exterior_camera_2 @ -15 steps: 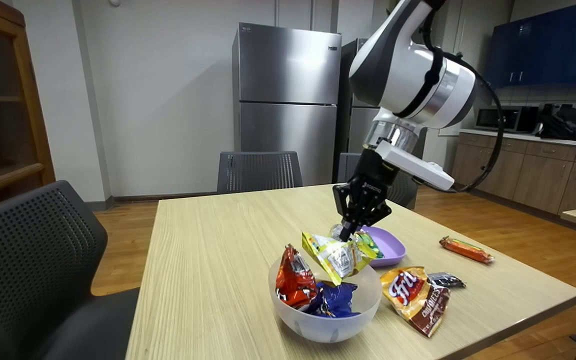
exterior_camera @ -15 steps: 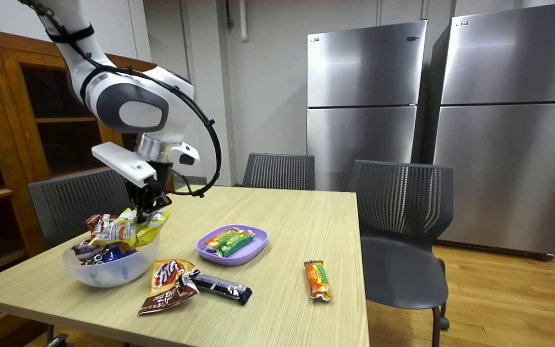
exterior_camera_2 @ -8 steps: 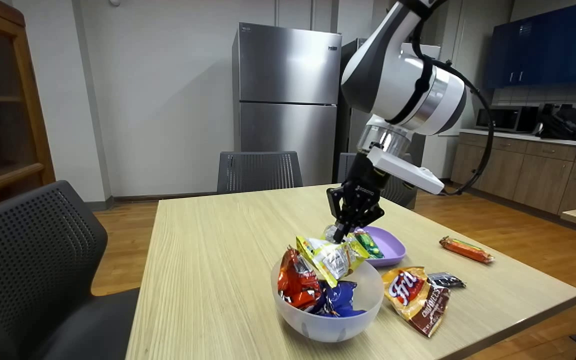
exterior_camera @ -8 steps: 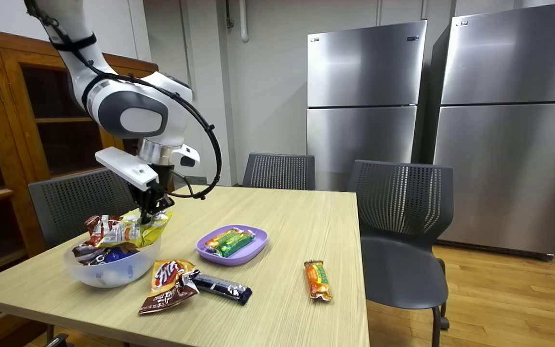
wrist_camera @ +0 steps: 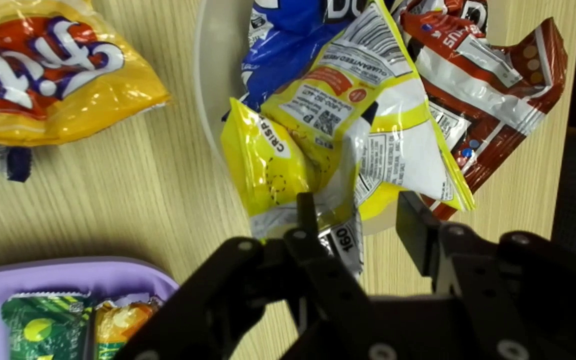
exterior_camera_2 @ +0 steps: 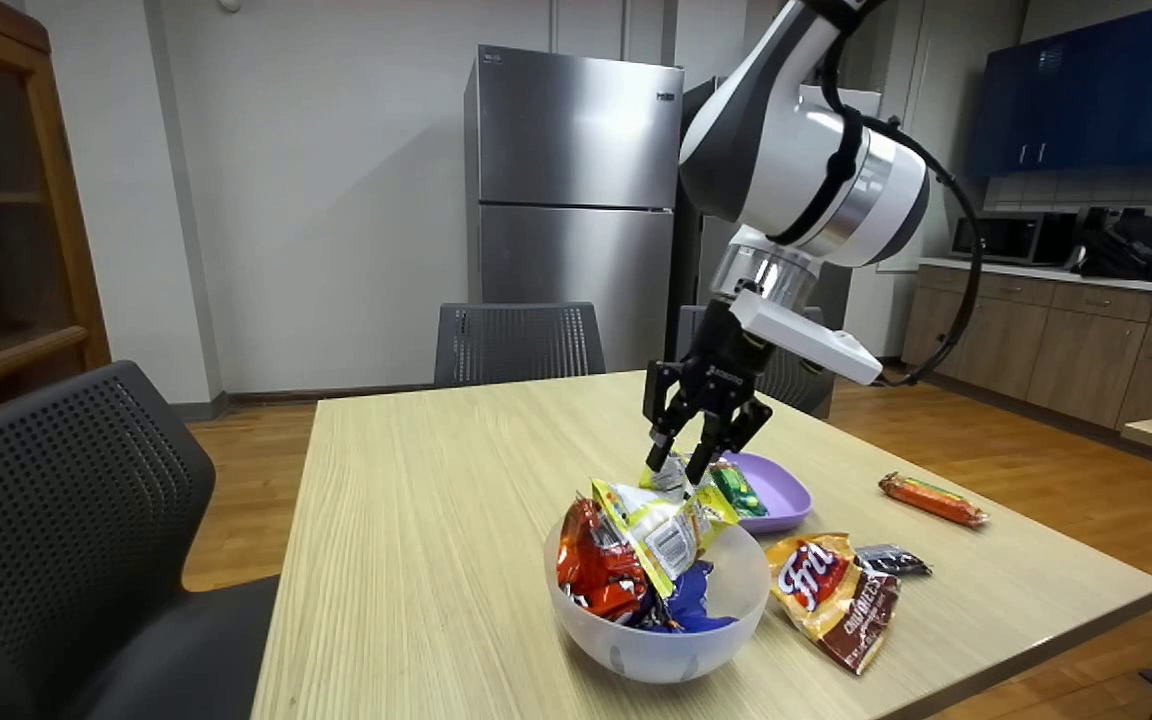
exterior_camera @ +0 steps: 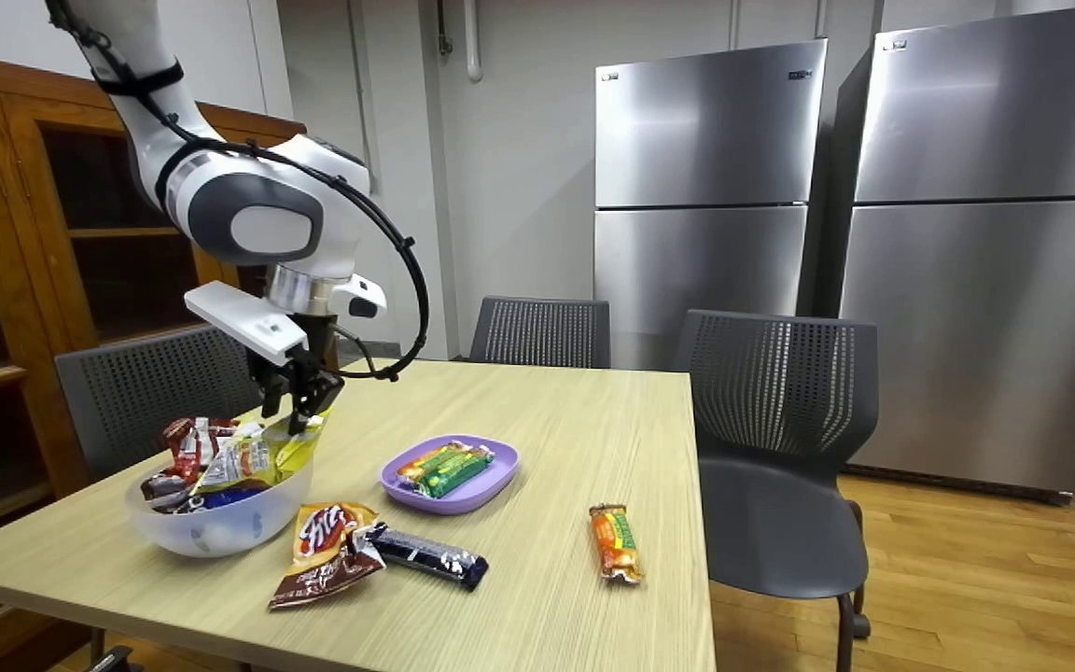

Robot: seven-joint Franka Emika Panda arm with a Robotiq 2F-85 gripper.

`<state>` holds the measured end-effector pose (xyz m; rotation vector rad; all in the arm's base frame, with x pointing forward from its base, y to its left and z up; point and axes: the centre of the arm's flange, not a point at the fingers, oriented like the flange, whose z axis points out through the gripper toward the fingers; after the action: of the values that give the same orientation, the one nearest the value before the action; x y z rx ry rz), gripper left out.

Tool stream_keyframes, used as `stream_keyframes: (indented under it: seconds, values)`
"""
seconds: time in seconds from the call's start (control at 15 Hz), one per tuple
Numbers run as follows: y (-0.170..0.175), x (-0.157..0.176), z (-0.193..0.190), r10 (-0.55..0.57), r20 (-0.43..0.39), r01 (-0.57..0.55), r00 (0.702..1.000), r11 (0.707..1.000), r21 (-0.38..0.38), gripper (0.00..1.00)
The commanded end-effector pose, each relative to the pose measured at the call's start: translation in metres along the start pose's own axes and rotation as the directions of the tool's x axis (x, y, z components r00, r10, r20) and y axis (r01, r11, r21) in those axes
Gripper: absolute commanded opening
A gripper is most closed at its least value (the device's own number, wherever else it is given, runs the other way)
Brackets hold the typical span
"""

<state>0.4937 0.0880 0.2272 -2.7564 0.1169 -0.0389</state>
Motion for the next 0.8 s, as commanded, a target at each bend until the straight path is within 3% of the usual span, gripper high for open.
stream_keyframes:
  seconds: [0.0, 0.2, 0.53, 0.73]
  values:
    - [-0.002, -0.003, -0.027, -0.033, -0.038, 0.034, 0.999, 0.999, 0.029, 0.79]
    - [0.002, -0.002, -0.045, -0.03, -0.072, 0.031, 0.997, 0.999, 0.021, 0.99]
    - [0.023, -0.002, -0.07, 0.004, -0.114, -0.002, 0.994, 1.0, 0.01, 1.0]
    - [0.045, 0.003, -0.079, 0.082, -0.153, -0.082, 0.985, 0.997, 0.002, 1.0]
